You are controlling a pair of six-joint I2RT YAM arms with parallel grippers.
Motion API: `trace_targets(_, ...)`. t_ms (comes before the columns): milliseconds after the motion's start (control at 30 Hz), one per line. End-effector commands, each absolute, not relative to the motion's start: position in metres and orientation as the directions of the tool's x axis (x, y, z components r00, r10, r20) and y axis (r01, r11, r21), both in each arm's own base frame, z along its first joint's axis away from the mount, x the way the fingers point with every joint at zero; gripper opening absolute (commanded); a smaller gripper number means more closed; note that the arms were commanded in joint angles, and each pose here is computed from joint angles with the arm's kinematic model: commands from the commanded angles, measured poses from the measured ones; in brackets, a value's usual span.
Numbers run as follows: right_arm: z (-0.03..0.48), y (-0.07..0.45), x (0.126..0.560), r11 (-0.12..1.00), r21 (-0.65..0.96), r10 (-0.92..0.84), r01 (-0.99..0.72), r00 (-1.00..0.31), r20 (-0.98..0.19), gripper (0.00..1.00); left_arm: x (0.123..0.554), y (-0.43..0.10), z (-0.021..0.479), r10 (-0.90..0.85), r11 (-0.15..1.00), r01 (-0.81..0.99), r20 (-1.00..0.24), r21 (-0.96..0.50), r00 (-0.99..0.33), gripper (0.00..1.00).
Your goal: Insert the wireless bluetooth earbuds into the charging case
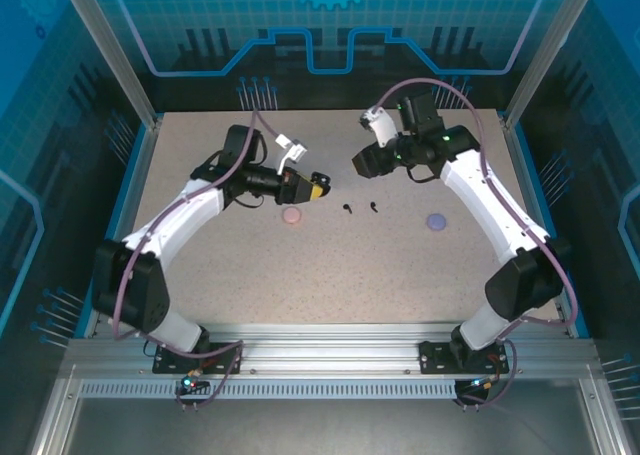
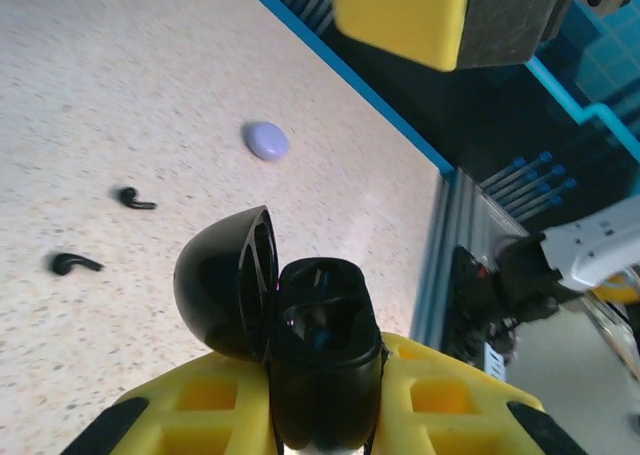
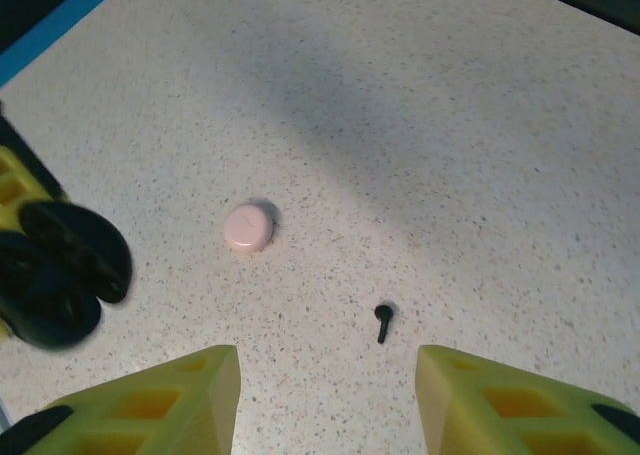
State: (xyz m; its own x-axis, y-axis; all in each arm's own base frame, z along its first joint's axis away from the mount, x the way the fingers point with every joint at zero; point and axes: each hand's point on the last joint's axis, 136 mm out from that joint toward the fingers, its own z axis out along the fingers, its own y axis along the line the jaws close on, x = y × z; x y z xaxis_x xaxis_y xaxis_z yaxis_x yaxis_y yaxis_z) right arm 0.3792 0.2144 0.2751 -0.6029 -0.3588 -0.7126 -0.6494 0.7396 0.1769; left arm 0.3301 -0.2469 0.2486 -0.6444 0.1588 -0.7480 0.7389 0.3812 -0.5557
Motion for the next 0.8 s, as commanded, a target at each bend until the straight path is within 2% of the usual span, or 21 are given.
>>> trace_targets(0, 0.254, 0.211, 0.381, 0.785, 0.273, -0.268, -0.555, -0.703, -0.659, 0.51, 0.350, -0.231, 0.279, 0.026, 0.491, 0.759, -0.864, -0.427, -0.503, 0.00)
trace_targets(200, 0.163, 0.211, 0.394, 0.870, 0.301, -0.228, -0.390, -0.860, -0.456, 0.49, 0.345, -0.206, 0.310, -0.131, 0.609, 0.736, -0.953, -0.295, -0.274, 0.00)
trace_targets(333, 0.116, 0.219, 0.401, 0.908, 0.252, -0.235, -0.334, -0.906, -0.353, 0.47, 0.342, -0.200, 0.328, -0.166, 0.657, 0.709, -0.966, -0.258, -0.198, 0.00)
trace_targets(533, 0.072, 0.229, 0.406, 0.935, 0.144, -0.284, -0.323, -0.929, -0.239, 0.44, 0.335, -0.198, 0.346, -0.205, 0.668, 0.700, -0.967, -0.251, -0.152, 0.00)
trace_targets(767, 0.050, 0.235, 0.414, 0.939, 0.034, -0.329, -0.341, -0.924, -0.194, 0.43, 0.329, -0.202, 0.352, -0.223, 0.655, 0.711, -0.965, -0.255, -0.141, 0.00)
